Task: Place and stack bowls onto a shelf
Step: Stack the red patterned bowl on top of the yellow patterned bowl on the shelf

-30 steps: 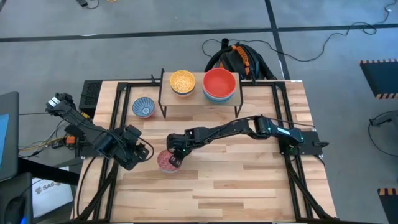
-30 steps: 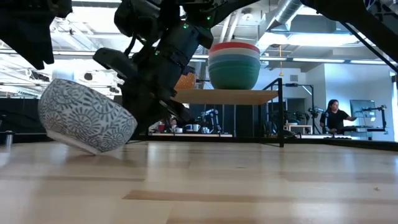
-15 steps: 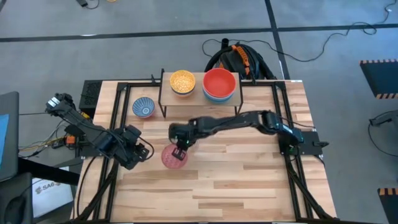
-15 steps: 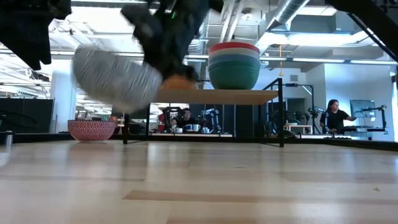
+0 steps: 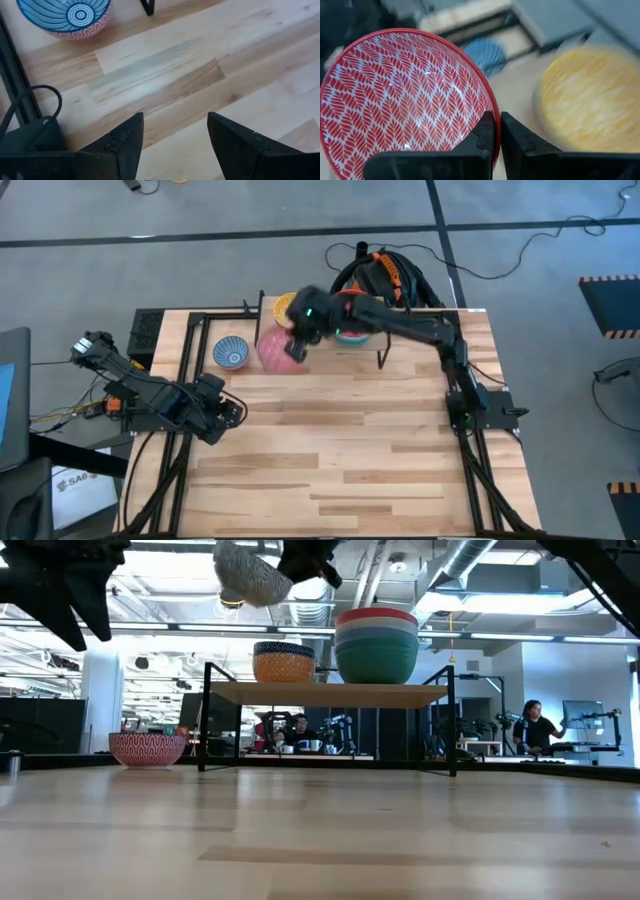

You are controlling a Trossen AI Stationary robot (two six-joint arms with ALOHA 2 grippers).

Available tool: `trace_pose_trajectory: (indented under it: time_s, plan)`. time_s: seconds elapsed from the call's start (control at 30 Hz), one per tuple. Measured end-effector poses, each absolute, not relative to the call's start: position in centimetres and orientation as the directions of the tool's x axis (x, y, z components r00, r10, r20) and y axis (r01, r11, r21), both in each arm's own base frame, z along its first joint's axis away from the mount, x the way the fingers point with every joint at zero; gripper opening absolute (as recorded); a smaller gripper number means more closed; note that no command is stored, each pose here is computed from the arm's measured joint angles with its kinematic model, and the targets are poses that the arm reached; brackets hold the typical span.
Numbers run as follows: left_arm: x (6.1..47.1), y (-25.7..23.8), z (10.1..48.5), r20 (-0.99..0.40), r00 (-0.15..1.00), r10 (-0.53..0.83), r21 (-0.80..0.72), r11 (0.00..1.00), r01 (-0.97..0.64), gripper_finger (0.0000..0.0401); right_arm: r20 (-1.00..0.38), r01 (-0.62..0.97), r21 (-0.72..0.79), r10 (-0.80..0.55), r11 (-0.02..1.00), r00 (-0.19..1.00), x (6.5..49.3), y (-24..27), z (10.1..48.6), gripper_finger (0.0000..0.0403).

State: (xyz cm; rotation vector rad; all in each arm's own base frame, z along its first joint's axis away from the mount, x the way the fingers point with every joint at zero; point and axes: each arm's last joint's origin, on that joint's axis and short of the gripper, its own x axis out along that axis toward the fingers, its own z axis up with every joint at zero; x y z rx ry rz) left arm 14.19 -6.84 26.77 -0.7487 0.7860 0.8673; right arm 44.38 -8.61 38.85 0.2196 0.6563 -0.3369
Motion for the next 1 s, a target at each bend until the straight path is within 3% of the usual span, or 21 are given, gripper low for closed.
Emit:
trace_pose_trajectory:
  time_s: [0.2, 0.37, 0.47, 1.0]
  plan:
    - [14.2, -6.8, 26.8, -0.822, 0.421, 0.383, -0.264, 0.399, -0.878, 0.0203, -0.522, 0.437, 0.037, -0.356, 0.899, 0.776, 42.8, -14.0, 40.7, 0.0035]
    - [14.4, -6.3, 26.8, -0.824, 0.404, 0.398, -0.261, 0.366, -0.893, 0.0203, -0.544, 0.524, 0.003, -0.438, 0.852, 0.716, 41.9, -18.8, 39.4, 0.0035]
    - [14.5, -5.9, 26.7, -0.831, 0.389, 0.397, -0.259, 0.343, -0.903, 0.0203, -0.595, 0.546, -0.001, -0.439, 0.838, 0.673, 41.2, -20.4, 38.5, 0.0035]
    - [15.4, -3.6, 26.8, -0.829, 0.331, 0.450, -0.227, 0.269, -0.936, 0.0203, -0.619, 0.467, -0.027, -0.381, 0.884, 0.687, 40.3, -22.3, 37.8, 0.0035]
